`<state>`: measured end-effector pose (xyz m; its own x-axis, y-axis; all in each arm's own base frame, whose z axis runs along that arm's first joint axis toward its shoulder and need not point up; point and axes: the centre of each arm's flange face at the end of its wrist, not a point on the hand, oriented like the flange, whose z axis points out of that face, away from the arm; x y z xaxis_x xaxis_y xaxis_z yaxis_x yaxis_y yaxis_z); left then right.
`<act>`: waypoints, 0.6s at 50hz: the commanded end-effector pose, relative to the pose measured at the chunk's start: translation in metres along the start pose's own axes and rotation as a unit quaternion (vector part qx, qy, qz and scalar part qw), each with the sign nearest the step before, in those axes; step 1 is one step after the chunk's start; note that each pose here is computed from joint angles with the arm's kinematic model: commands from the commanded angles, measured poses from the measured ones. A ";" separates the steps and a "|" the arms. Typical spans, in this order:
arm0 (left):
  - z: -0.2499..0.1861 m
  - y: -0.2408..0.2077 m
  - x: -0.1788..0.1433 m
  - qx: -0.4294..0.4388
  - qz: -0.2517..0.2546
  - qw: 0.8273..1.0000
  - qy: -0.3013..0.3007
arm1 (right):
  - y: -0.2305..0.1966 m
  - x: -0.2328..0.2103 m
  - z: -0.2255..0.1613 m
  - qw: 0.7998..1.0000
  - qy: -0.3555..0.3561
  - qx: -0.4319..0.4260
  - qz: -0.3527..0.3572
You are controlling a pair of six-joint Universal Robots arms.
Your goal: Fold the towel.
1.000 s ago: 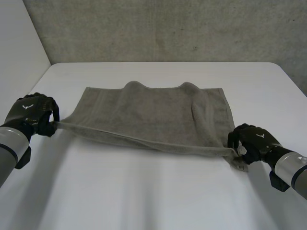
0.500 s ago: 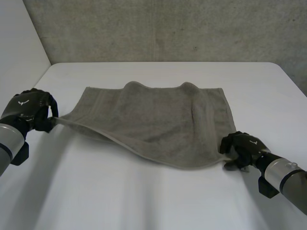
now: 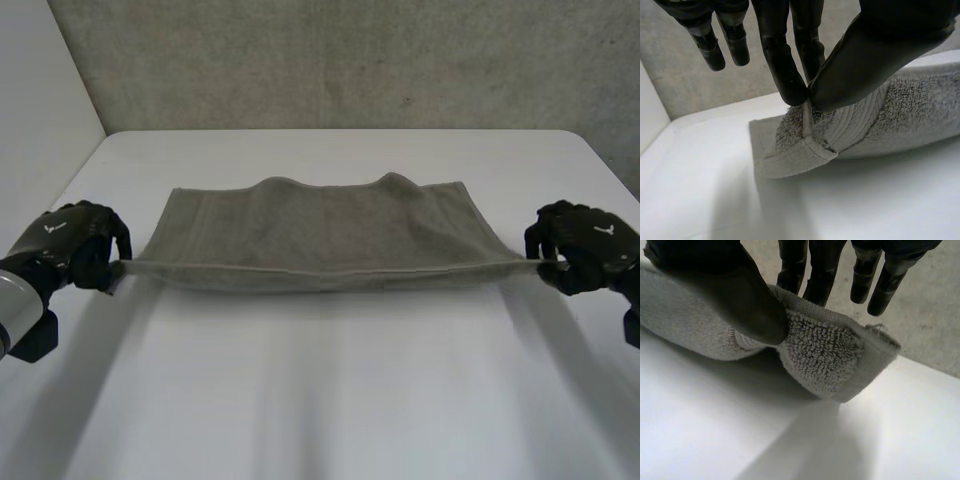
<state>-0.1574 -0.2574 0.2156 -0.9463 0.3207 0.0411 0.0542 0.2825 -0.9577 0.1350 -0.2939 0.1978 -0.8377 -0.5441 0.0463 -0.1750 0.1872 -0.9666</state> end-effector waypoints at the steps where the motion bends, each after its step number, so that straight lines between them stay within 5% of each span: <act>1: -0.017 -0.006 0.009 0.000 0.001 1.000 0.014 | -0.015 -0.001 -0.020 0.999 -0.015 -0.005 -0.039; 19: -0.063 -0.016 0.024 -0.022 0.022 0.999 0.019 | -0.029 -0.007 -0.065 0.989 -0.087 -0.069 -0.101; 23: -0.058 -0.018 0.021 -0.021 0.037 0.999 0.020 | -0.035 -0.007 -0.065 0.980 -0.102 -0.068 -0.155; 30: -0.016 -0.011 0.011 -0.047 0.033 0.998 0.030 | -0.026 0.009 -0.033 0.977 -0.145 -0.070 -0.142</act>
<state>-0.1604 -0.2092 0.2471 -0.9249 0.3802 -0.0088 0.1362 0.3097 -0.9410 0.1106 -0.2518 0.2440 -0.6152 -0.7508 0.2405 -0.4696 0.1040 -0.8767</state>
